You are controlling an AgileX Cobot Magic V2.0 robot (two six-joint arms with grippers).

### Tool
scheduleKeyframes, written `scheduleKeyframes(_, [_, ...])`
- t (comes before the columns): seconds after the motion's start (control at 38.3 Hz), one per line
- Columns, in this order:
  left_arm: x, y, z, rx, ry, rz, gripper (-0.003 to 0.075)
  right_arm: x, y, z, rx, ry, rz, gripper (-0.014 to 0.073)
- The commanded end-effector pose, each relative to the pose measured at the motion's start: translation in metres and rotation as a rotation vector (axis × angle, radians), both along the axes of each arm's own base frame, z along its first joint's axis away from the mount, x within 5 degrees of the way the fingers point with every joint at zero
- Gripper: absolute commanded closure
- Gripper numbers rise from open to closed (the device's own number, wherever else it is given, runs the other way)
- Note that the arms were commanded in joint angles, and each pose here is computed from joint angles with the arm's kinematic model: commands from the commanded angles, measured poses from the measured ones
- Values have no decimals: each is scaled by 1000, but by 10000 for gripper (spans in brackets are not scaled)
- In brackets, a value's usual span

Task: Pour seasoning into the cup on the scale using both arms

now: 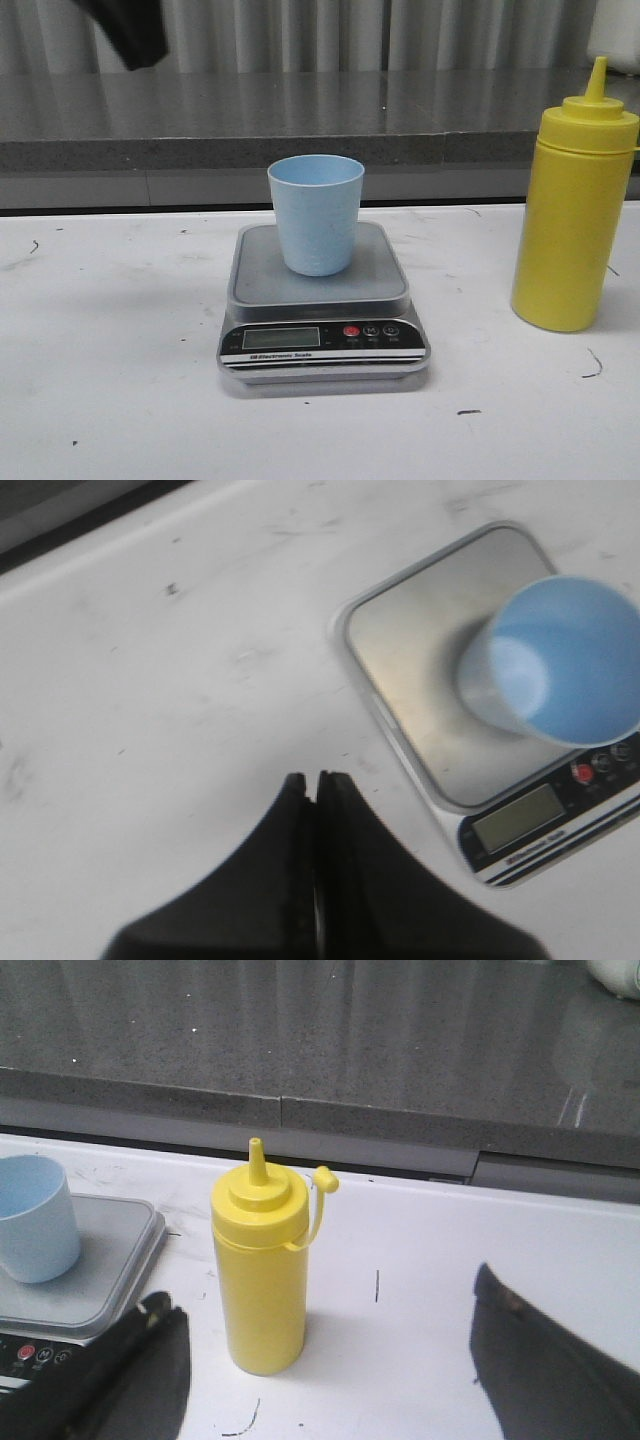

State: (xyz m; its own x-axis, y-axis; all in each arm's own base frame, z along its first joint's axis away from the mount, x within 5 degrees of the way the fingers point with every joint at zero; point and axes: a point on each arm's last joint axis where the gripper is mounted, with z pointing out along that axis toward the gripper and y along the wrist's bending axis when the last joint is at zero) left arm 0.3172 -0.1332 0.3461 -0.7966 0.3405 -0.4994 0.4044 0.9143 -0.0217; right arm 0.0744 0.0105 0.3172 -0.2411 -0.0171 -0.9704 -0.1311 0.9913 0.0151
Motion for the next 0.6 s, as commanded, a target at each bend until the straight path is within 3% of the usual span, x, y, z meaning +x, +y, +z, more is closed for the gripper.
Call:
scheduleKeyframes(0.0, [-22, 30, 21, -72, -131, 84, 740, 2, 0, 17, 9, -97, -4, 1])
scheduleKeyframes(0.34, [-99, 107, -4, -115, -300, 327, 740, 2, 0, 17, 9, -97, -4, 1])
scheduleKeyframes(0.57, [-171, 122, -11, -164, -525, 367, 740, 2, 0, 17, 9, -97, -4, 1])
